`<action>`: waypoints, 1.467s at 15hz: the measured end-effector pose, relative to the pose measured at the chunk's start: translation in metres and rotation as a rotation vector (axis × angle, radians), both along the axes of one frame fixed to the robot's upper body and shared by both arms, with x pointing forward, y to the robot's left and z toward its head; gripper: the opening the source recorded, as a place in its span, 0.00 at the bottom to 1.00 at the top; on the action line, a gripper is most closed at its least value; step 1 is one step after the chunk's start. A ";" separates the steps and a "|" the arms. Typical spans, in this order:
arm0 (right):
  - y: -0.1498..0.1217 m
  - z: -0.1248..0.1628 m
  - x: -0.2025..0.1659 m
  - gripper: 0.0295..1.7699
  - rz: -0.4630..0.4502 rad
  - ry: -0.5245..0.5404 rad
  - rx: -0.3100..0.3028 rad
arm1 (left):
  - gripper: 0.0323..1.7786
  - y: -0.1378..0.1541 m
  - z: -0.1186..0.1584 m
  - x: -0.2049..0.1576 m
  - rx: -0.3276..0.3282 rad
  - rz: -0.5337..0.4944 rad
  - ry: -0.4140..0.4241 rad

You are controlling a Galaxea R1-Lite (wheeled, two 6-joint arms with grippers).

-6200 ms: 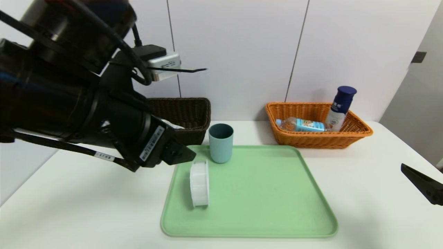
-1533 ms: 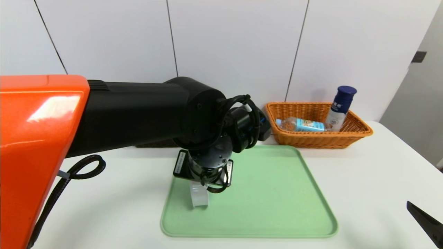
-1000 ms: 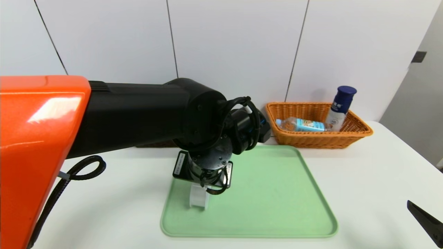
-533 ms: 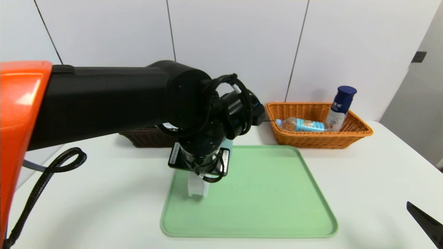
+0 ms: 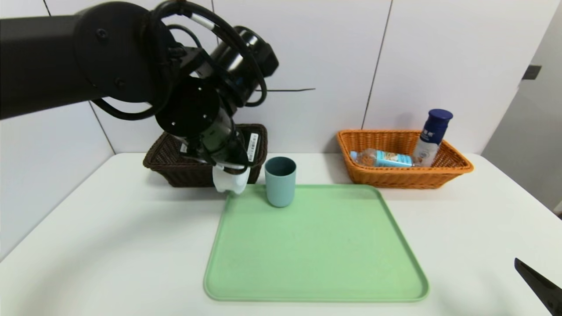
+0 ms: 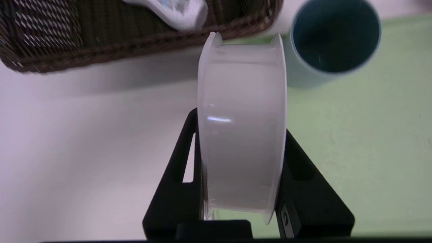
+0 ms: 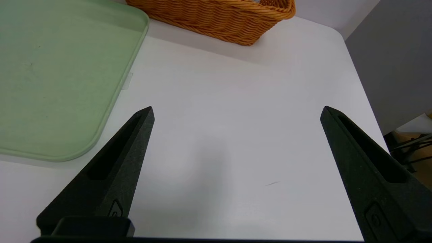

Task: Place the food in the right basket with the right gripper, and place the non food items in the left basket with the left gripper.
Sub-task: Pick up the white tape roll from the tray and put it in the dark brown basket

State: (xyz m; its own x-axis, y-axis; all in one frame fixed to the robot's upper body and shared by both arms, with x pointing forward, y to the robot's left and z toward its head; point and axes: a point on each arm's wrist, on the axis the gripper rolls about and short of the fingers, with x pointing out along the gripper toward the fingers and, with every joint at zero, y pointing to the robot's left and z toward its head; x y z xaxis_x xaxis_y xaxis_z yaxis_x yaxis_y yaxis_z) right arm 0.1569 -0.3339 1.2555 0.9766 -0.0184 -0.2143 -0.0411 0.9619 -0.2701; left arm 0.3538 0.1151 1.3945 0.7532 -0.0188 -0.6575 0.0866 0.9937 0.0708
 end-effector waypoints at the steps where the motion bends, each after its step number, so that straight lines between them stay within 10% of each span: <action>1: 0.000 -0.001 0.000 0.96 -0.001 0.001 -0.001 | 0.30 0.008 0.008 0.007 0.003 -0.007 -0.055; 8: 0.000 -0.002 -0.004 0.96 0.000 -0.010 0.000 | 0.30 0.060 0.032 0.069 0.112 0.037 -0.338; 22: 0.002 0.058 0.033 0.96 -0.011 -0.116 0.053 | 0.30 0.100 -0.021 0.130 0.163 0.174 -0.269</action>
State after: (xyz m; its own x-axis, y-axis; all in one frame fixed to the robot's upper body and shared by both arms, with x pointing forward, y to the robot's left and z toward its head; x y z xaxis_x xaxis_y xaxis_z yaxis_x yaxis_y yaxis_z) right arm 0.1900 -0.3317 1.3132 0.9947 -0.0208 -0.1011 -0.0021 0.9752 -0.2211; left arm 0.4837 0.2149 1.3735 0.8825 0.2135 -0.4191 -0.1259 0.9658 0.2269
